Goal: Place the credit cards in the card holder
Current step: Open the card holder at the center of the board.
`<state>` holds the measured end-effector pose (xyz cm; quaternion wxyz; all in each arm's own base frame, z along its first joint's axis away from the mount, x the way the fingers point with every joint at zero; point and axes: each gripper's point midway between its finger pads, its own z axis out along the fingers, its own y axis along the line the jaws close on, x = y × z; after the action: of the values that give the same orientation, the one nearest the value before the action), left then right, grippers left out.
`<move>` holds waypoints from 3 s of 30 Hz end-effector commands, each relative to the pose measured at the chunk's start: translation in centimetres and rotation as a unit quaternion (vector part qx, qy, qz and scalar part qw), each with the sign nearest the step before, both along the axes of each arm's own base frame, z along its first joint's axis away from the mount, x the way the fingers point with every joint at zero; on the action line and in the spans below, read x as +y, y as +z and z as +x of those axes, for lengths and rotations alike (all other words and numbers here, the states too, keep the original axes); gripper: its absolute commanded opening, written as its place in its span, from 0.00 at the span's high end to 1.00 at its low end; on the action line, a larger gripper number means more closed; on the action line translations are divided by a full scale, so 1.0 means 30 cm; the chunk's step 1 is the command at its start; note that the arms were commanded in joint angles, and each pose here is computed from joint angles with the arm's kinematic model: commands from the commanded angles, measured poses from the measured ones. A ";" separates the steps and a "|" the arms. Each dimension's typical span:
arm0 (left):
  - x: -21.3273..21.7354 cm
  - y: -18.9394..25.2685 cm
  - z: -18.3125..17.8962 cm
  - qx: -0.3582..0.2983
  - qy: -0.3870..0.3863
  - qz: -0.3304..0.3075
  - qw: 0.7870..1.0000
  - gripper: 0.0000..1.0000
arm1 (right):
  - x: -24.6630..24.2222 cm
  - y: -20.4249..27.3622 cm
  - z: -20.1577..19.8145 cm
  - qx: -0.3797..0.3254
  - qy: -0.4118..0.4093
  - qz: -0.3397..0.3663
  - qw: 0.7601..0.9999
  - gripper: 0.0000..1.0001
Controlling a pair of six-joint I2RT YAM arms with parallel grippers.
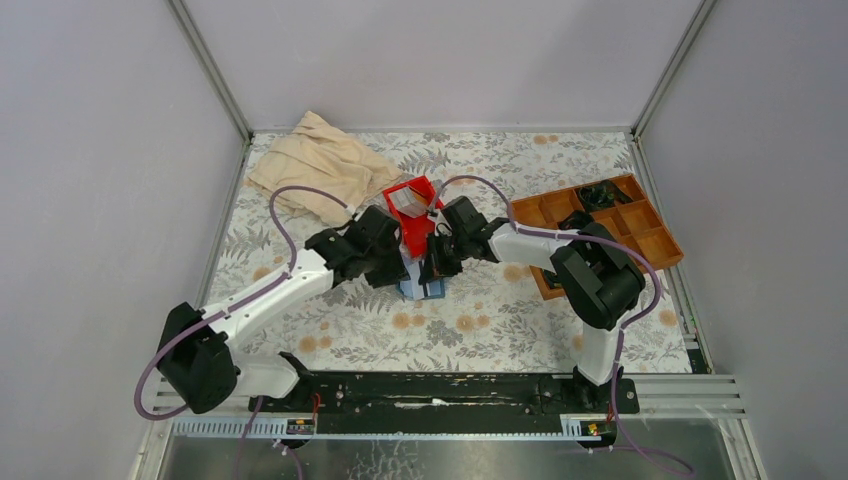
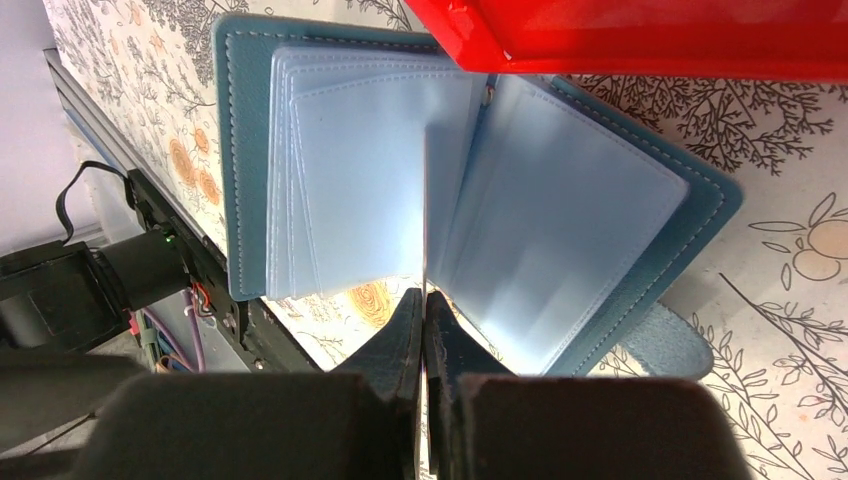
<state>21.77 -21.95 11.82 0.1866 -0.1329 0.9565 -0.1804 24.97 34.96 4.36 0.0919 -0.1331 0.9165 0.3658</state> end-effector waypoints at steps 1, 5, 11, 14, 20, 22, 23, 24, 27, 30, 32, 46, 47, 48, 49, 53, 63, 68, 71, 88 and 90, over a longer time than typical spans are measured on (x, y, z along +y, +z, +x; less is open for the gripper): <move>-0.047 0.070 0.060 -0.048 -0.021 -0.019 0.998 0.61 | 0.016 0.001 0.017 -0.023 0.006 -0.006 1.000 1.00; -0.061 0.007 0.074 -0.031 -0.034 0.000 0.999 0.61 | 0.020 0.006 0.024 -0.025 0.005 -0.006 1.000 1.00; -0.083 -0.054 0.112 -0.032 -0.037 0.008 0.999 0.62 | 0.025 0.003 0.026 -0.024 0.005 -0.007 1.000 1.00; -0.088 -0.077 0.128 -0.030 -0.045 0.021 0.998 0.62 | 0.025 -0.001 0.025 -0.022 0.005 -0.007 1.000 1.00; -0.062 -0.128 0.132 -0.030 -0.045 0.047 0.997 0.63 | 0.028 -0.003 0.027 -0.020 0.005 -0.006 1.000 1.00; -0.055 -0.146 0.127 -0.028 -0.045 0.050 0.997 0.63 | 0.027 -0.005 0.025 -0.020 0.006 -0.008 1.000 1.00; -0.051 -0.155 0.126 -0.027 -0.045 0.054 0.997 0.63 | 0.027 -0.006 0.025 -0.020 0.006 -0.008 1.000 1.00; -0.048 -0.161 0.124 -0.026 -0.044 0.056 0.997 0.63 | 0.028 -0.007 0.025 -0.019 0.007 -0.008 1.000 1.00; -0.030 -0.181 0.118 -0.024 -0.045 0.068 0.996 0.63 | 0.030 -0.006 0.027 -0.018 0.007 -0.007 1.000 1.00; 0.000 -0.212 0.108 -0.020 -0.044 0.088 0.995 0.63 | 0.032 -0.002 0.028 -0.019 0.007 -0.007 1.000 1.00; 0.019 -0.234 0.096 -0.015 -0.044 0.100 0.994 0.63 | 0.032 0.003 0.029 -0.020 0.007 -0.006 1.000 1.00; 0.129 -0.314 0.047 -0.006 -0.024 0.154 0.988 0.64 | 0.027 0.022 0.022 -0.020 0.007 -0.003 1.000 1.00; 0.131 -0.318 0.048 -0.007 -0.023 0.157 0.987 0.63 | 0.028 0.022 0.024 -0.019 0.007 -0.002 1.000 1.00; 0.135 -0.319 0.052 -0.010 -0.021 0.158 0.987 0.63 | 0.029 0.024 0.027 -0.019 0.007 -0.001 1.000 1.00; 0.137 -0.321 0.055 -0.011 -0.020 0.160 0.987 0.63 | 0.028 0.026 0.029 -0.019 0.007 -0.001 1.000 1.00; 0.142 -0.331 0.071 -0.015 -0.017 0.168 0.986 0.63 | 0.025 0.032 0.035 -0.012 0.005 0.005 1.000 1.00; 0.164 -0.377 0.101 -0.008 -0.011 0.185 0.983 0.62 | 0.007 0.072 0.069 0.003 -0.018 0.026 0.999 1.00; 0.165 -0.377 0.109 -0.010 -0.009 0.183 0.983 0.62 | -0.006 0.073 0.094 0.009 -0.036 0.031 0.999 1.00; 0.170 -0.383 0.113 -0.008 -0.011 0.186 0.983 0.62 | -0.004 0.061 0.102 0.016 -0.041 0.034 0.998 1.00; 0.194 -0.435 0.081 0.016 -0.029 0.190 0.981 0.62 | 0.037 0.055 0.125 0.038 -0.049 0.068 0.996 1.00; 0.197 -0.434 0.072 0.020 -0.029 0.189 0.981 0.62 | 0.041 0.059 0.129 0.039 -0.049 0.070 0.996 1.00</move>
<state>24.68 -17.50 0.89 0.2003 -0.0731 0.9767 -0.0227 27.52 34.80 3.97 0.0684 -0.0619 0.9145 0.3940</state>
